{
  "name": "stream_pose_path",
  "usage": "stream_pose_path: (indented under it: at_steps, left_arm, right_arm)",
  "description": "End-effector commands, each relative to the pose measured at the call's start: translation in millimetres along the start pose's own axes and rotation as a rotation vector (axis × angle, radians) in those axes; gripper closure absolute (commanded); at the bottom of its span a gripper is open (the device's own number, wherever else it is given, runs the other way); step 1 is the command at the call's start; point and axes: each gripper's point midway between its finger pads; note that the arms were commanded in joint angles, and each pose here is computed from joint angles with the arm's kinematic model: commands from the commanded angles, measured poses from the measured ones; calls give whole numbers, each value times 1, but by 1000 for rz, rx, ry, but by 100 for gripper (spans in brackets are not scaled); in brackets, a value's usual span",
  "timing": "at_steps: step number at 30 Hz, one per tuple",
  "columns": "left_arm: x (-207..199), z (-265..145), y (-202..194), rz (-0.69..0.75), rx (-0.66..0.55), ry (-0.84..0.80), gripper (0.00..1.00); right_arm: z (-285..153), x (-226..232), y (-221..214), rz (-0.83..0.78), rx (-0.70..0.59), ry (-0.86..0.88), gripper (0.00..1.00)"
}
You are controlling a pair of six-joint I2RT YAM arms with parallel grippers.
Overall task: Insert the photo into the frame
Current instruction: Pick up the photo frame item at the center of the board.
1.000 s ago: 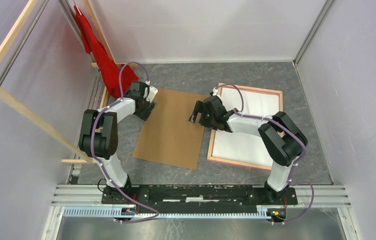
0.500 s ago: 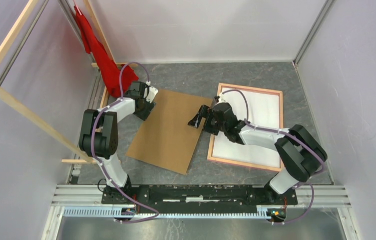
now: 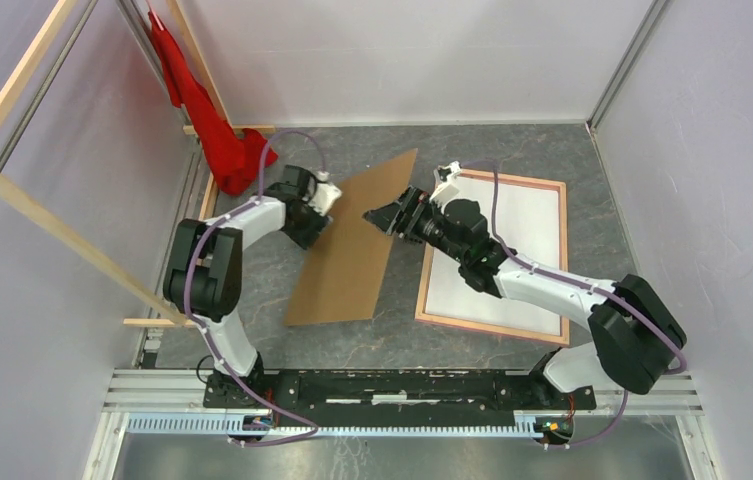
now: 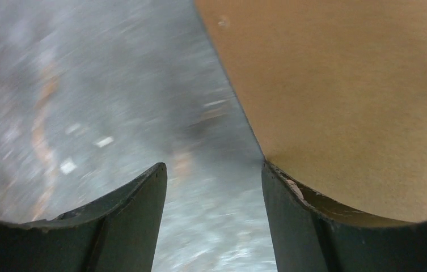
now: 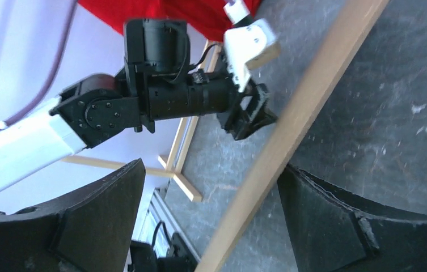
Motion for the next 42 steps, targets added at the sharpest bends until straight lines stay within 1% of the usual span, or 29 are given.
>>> stream_pose_path:
  at_steps: [1, 6, 10, 11, 14, 15, 16, 19, 20, 22, 25, 27, 30, 33, 36, 38, 39, 42]
  left_arm:
    - [-147, -13, -53, 97, 199, -502, 29]
    - [-160, -13, -56, 118, 223, -527, 30]
    - [-157, -15, -53, 118, 203, -509, 29]
    - [-155, -16, -51, 116, 193, -498, 26]
    - [-142, -23, -34, 120, 133, -438, 11]
    - [-136, -28, -25, 119, 105, -413, 4]
    - [-129, -33, -14, 117, 74, -386, 1]
    - [-103, -58, 23, 123, -43, -280, 0]
    - [-95, -68, 31, 132, -72, -253, 0]
    - [-79, -95, 53, 159, -153, -196, 0]
    - [-69, -144, 73, 207, -247, -177, 0]
    - [-70, -176, 78, 234, -295, -207, 0]
    - [-78, -221, 72, 293, -385, -265, 0]
    - [-93, -262, 50, 397, -462, -325, 0]
    - [-112, -301, 30, 455, -544, -402, 0]
    - [-125, -322, 16, 460, -582, -474, 0]
    - [-133, -334, 10, 441, -607, -517, 0]
    - [-149, -346, -9, 429, -659, -606, 0]
  right_arm:
    - [-10, -3, -27, 39, 69, -43, 8]
    - [-22, -10, -19, 58, 29, -47, 10]
    - [-25, -11, -12, 29, 37, -94, 14]
    - [-27, -13, -13, 22, 51, -117, 16]
    - [-33, -14, -7, -5, 69, -168, 24]
    - [-36, -15, -1, -18, 57, -192, 28]
    - [-38, -15, 3, -26, 55, -205, 32]
    - [-45, -14, 15, -45, 50, -250, 44]
    - [-46, -12, 21, -51, 40, -256, 50]
    - [-49, -12, 30, -59, 37, -288, 65]
    - [-50, -11, 49, -58, 2, -341, 84]
    - [-48, -6, 61, -59, -22, -349, 90]
    - [-41, 1, 74, -56, -30, -339, 94]
    - [-33, 11, 83, -50, -43, -307, 93]
    - [-28, 20, 96, -39, -94, -275, 92]
    - [-25, 24, 105, -24, -130, -266, 92]
    - [-22, 24, 110, -13, -152, -267, 92]
    - [-14, 26, 118, 41, -192, -260, 91]
Point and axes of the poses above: each gripper's point midway between its finger pads, its own z axis out along the fingers, its own x axis along the line the jaws close on, y = z × x, and after that the axes turned 11 degrees about -z, right-handed
